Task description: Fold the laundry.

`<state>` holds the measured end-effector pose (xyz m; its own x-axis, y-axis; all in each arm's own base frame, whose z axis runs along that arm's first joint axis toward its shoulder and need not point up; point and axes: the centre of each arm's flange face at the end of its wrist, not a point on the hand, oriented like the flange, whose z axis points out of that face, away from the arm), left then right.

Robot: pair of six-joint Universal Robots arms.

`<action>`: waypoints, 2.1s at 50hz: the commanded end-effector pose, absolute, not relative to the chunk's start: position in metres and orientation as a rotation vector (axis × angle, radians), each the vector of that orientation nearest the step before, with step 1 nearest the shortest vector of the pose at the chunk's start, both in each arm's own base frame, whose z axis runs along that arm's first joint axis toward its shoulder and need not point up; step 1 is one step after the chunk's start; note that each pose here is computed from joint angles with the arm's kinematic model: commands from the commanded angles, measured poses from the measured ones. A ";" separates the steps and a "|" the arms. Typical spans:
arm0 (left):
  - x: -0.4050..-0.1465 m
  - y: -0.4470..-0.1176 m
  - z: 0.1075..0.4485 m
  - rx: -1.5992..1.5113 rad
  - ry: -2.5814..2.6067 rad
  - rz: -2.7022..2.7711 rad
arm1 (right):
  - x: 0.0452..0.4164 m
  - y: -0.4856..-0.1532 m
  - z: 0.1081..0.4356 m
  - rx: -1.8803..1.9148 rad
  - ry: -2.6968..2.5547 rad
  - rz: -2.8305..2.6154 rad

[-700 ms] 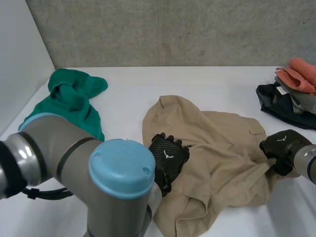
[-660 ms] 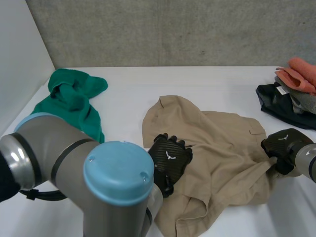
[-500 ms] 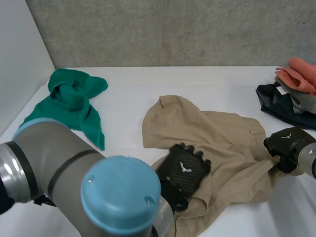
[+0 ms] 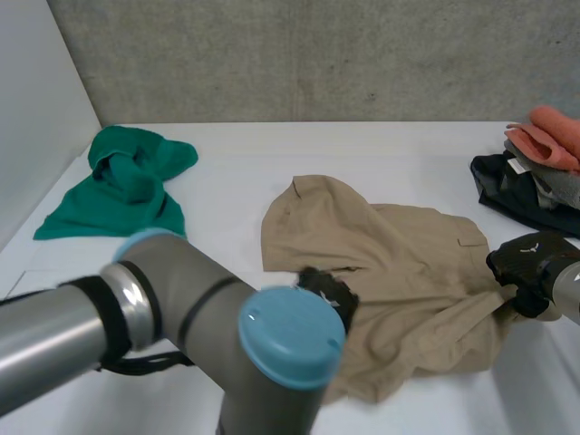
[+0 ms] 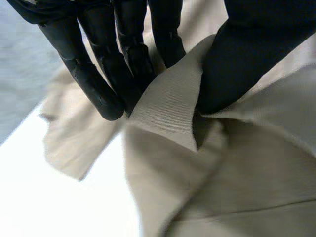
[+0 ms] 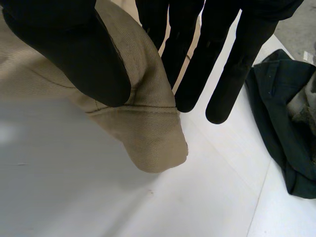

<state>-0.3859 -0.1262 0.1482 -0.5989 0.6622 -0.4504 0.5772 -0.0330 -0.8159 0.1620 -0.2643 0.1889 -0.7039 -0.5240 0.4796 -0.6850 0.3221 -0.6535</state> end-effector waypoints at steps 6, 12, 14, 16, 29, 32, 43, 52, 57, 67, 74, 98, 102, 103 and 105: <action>-0.344 -0.221 0.180 -1.075 -2.239 1.893 | 0.184 -0.254 0.189 1.391 -2.383 1.246; -0.351 -0.264 0.214 -0.959 -2.049 1.999 | 0.213 -0.309 0.225 1.245 -2.133 1.666; -0.356 -0.286 0.255 -0.824 -1.896 2.164 | 0.223 -0.338 0.266 1.058 -1.949 1.962; -0.353 -0.303 0.289 -0.691 -1.787 2.296 | 0.228 -0.352 0.299 0.920 -1.797 2.167; -0.325 -0.332 0.416 -0.316 -1.284 2.539 | 0.258 -0.359 0.389 0.596 -1.386 2.665; -0.322 -0.336 0.379 -0.380 -1.435 2.466 | 0.263 -0.354 0.356 0.696 -1.569 2.547; -0.309 -0.308 0.182 -0.635 -2.065 1.985 | 0.255 -0.326 0.183 1.055 -2.169 1.939; -0.309 -0.295 0.142 -0.757 -2.214 1.907 | 0.243 -0.321 0.143 1.099 -2.241 1.709; -0.307 -0.288 0.169 -0.767 -2.196 1.959 | 0.241 -0.312 0.165 1.039 -2.243 1.737; -0.290 -0.259 0.209 -0.774 -2.145 2.012 | 0.225 -0.286 0.200 0.994 -2.258 1.787; -0.280 -0.223 0.199 -0.960 -2.193 1.907 | 0.211 -0.274 0.186 1.159 -2.268 1.629; -0.319 -0.270 0.140 -1.071 -2.193 1.714 | 0.216 -0.316 0.137 1.235 -2.177 1.856; -0.328 -0.289 0.134 -1.089 -2.202 1.739 | 0.218 -0.328 0.131 1.221 -2.154 1.893; -0.329 -0.292 0.132 -1.099 -2.209 1.737 | 0.218 -0.331 0.130 1.219 -2.154 1.895; -0.333 -0.300 0.129 -1.136 -2.223 1.741 | 0.220 -0.336 0.126 1.224 -2.150 1.897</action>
